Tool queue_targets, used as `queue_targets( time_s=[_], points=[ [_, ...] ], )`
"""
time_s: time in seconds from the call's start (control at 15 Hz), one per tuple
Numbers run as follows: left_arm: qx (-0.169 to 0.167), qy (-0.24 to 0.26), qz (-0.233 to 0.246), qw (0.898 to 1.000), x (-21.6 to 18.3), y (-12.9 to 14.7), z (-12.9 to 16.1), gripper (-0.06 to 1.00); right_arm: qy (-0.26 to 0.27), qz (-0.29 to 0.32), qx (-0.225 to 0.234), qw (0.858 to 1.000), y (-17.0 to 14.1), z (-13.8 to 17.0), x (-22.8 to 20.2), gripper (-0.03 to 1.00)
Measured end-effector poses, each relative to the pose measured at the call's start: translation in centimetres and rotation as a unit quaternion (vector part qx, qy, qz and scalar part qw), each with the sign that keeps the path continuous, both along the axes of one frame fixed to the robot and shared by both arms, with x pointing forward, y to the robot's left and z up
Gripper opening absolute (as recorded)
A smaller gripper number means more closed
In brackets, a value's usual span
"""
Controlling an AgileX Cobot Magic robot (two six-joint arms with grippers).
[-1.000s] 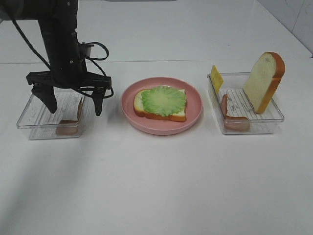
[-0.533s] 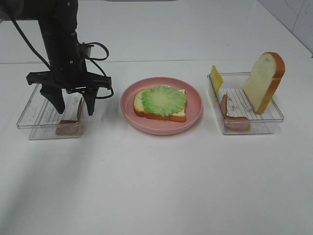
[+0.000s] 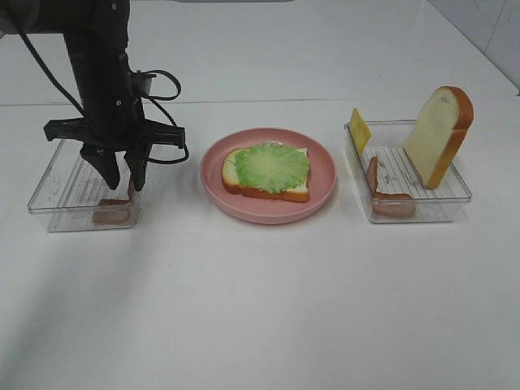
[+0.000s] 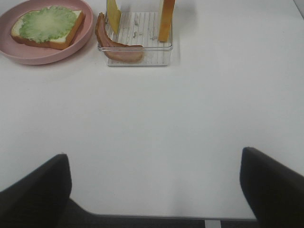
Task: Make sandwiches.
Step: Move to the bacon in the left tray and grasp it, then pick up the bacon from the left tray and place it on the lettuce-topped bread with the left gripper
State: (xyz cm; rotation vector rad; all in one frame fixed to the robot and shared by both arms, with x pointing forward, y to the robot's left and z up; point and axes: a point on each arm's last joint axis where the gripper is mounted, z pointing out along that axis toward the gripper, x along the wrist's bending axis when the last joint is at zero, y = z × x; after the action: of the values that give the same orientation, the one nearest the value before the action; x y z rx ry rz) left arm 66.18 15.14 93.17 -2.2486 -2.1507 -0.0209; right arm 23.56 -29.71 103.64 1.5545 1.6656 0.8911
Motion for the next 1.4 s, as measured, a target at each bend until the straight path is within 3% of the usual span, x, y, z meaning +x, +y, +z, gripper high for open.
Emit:
queue_targets(
  time_s=[0.27,0.73,1.0,1.13,1.33,1.4],
  points=[
    [0.000,0.001,-0.017,1.000,0.0,0.0,0.0,0.00,0.000,0.000,0.000,1.000,0.0,0.0,0.0,0.94],
    [-0.004,-0.011,-0.021,1.000,-0.1,0.0,1.1,0.00,0.000,0.000,0.000,1.000,0.0,0.0,0.0,0.94],
    [-0.032,-0.083,-0.020,0.996,-1.3,0.4,8.0,0.00,0.000,0.000,0.000,1.000,0.0,0.0,0.0,0.94],
    [-0.045,-0.104,-0.019,0.993,-1.9,0.5,10.1,0.00,0.000,0.000,0.000,1.000,0.0,0.0,0.0,0.94],
    [-0.101,-0.143,-0.026,0.984,-2.6,0.0,14.0,0.00,0.000,0.000,0.000,1.000,0.0,0.0,0.0,0.94],
    [-0.143,-0.156,-0.037,0.977,-2.4,-0.8,15.4,0.00,0.000,0.000,0.000,1.000,0.0,0.0,0.0,0.94]
  ],
)
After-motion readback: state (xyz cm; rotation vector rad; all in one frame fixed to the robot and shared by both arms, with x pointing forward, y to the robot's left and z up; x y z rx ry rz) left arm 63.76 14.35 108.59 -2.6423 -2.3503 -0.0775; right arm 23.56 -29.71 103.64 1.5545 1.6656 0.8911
